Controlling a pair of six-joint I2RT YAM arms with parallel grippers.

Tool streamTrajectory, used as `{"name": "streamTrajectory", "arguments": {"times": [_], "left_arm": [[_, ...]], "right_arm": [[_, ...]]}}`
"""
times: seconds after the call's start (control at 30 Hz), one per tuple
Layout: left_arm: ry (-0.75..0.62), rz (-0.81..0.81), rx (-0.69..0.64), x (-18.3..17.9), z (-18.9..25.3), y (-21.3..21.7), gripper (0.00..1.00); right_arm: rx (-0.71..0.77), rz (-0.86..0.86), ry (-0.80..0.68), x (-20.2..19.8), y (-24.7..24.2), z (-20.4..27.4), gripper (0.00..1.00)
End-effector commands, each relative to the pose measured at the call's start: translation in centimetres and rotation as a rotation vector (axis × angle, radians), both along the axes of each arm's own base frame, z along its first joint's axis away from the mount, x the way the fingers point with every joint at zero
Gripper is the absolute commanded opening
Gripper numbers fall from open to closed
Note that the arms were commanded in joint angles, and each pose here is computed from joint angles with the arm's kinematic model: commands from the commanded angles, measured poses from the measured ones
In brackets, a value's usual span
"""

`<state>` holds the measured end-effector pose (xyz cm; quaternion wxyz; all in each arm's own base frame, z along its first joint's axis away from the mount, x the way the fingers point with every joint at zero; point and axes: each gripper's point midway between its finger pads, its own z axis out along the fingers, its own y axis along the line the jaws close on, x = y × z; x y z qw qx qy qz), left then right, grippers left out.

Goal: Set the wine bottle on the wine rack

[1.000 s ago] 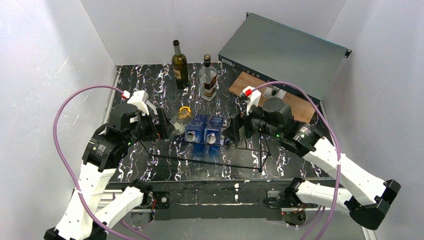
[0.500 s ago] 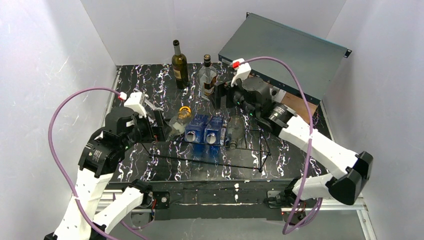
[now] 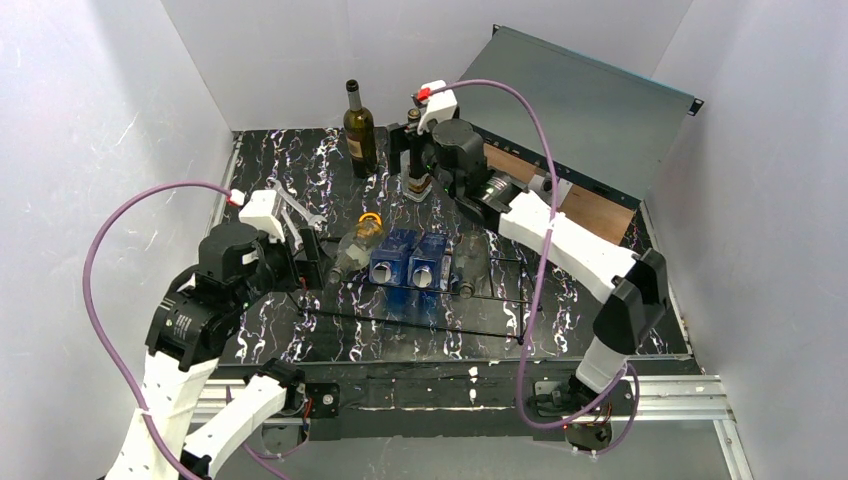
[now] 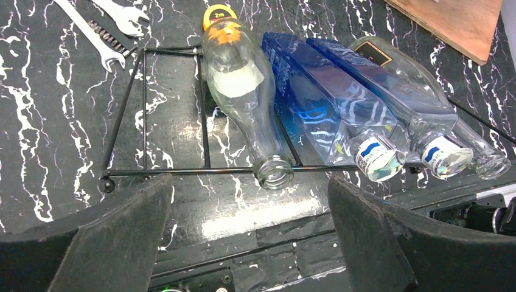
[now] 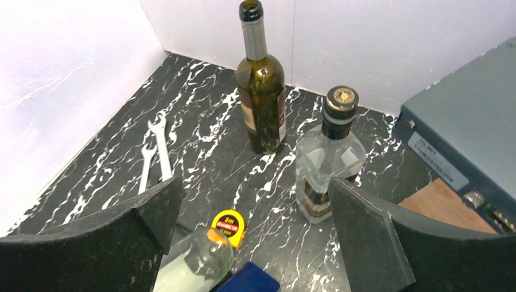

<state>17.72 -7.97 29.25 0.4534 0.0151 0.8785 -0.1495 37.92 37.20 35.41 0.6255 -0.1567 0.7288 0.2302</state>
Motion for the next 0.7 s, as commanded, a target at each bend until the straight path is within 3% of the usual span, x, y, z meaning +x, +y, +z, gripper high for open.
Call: {"name": "streamTrajectory", "arguments": {"times": [0.0, 0.67], "left_arm": [[-0.036, 0.001, 0.025, -0.8, 1.0, 0.9, 0.98], [-0.042, 0.008, 0.036, -1.1, 1.7, 1.3, 0.98]], "right_arm": [[0.008, -0.071, -0.122, 2.3, 0.2, 3.8, 0.98], [-0.244, -0.167, -0.225, 10.5, 2.4, 1.0, 0.98]]}}
